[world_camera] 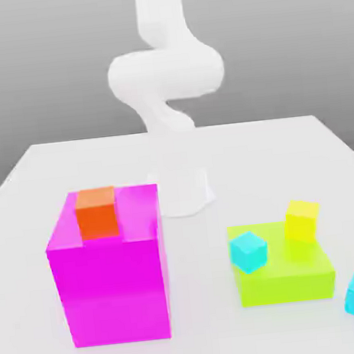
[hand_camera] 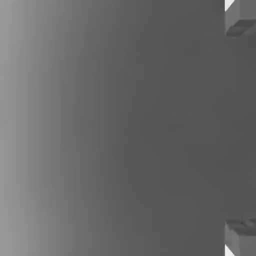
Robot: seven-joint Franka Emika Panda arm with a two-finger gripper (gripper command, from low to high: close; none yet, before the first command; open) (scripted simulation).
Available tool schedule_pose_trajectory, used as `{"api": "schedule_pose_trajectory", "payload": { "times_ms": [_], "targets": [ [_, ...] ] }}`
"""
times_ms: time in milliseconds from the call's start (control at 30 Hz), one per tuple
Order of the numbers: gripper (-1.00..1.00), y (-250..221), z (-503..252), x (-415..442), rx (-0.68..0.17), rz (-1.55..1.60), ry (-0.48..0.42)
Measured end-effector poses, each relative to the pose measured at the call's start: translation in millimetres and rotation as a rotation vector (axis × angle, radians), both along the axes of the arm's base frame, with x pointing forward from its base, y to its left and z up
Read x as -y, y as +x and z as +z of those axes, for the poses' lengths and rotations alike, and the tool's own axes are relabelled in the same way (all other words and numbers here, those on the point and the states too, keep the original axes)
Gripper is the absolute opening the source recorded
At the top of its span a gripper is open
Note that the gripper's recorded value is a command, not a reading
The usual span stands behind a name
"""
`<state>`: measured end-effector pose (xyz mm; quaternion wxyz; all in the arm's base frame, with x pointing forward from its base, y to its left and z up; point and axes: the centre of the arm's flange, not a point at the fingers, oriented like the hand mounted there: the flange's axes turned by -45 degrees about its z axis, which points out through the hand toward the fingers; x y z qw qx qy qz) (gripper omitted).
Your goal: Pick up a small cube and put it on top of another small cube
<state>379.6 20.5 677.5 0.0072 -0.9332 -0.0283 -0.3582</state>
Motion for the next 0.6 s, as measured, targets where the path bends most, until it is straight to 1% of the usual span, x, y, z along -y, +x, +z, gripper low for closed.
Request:
{"api": "schedule_pose_trajectory", "payload": {
  "times_ms": [133,300,467,600],
  "targets": [
    [0.0,45,-61,-40,-0.108,0.115,-0.035],
    [0.0,81,-143,-95,-0.235,0.256,-0.086],
    [0.0,94,-232,-153,-0.358,0.4,-0.144],
    [0.0,86,-307,-202,-0.454,0.526,-0.198]
  ]
}}
